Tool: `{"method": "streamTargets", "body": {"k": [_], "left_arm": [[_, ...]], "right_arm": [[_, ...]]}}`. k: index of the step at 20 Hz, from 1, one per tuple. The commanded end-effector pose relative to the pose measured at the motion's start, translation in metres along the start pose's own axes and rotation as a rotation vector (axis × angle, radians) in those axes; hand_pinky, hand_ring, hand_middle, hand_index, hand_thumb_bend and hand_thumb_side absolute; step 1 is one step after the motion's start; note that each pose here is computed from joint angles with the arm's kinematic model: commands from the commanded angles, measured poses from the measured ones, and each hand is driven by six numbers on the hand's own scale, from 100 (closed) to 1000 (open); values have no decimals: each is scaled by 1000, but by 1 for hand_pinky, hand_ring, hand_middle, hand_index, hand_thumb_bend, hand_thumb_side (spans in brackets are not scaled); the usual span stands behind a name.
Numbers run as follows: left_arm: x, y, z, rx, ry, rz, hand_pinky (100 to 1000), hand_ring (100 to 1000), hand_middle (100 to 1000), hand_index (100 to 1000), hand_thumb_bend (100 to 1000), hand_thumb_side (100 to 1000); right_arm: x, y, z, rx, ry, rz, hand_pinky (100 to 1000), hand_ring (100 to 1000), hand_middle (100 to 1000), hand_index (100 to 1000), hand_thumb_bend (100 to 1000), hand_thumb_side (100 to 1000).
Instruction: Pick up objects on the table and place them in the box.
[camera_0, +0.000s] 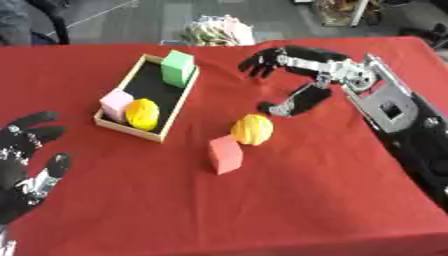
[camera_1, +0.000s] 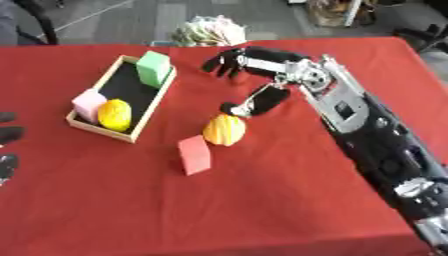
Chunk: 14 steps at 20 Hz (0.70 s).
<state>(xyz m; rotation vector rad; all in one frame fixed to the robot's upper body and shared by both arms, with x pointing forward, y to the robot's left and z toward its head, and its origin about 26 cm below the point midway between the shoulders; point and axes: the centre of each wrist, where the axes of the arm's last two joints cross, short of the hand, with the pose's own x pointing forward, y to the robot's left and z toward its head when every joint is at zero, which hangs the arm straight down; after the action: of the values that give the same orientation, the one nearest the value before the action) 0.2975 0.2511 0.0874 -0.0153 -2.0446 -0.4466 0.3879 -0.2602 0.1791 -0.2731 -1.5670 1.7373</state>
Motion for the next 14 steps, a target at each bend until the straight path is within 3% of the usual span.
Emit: {"method": "streamTargets", "body": {"k": [1,9,14], "left_arm": [[4,8,-1,5,-11,-27,815,736,757,817,623,459],[4,7,-1,3,-13,-23,815,737,758,818,624,458],[4,7,-1,4,-13,-22,815,738,758,818,624,458]], "right_arm": [[-6,-1,4,72,54,71,796,851,878,939,311,113],[-31,29,-7,102,151,121,786,838,864,922,343,103],[-39,36,-12,66,179,131,779,828,854,915,362,107]]}}
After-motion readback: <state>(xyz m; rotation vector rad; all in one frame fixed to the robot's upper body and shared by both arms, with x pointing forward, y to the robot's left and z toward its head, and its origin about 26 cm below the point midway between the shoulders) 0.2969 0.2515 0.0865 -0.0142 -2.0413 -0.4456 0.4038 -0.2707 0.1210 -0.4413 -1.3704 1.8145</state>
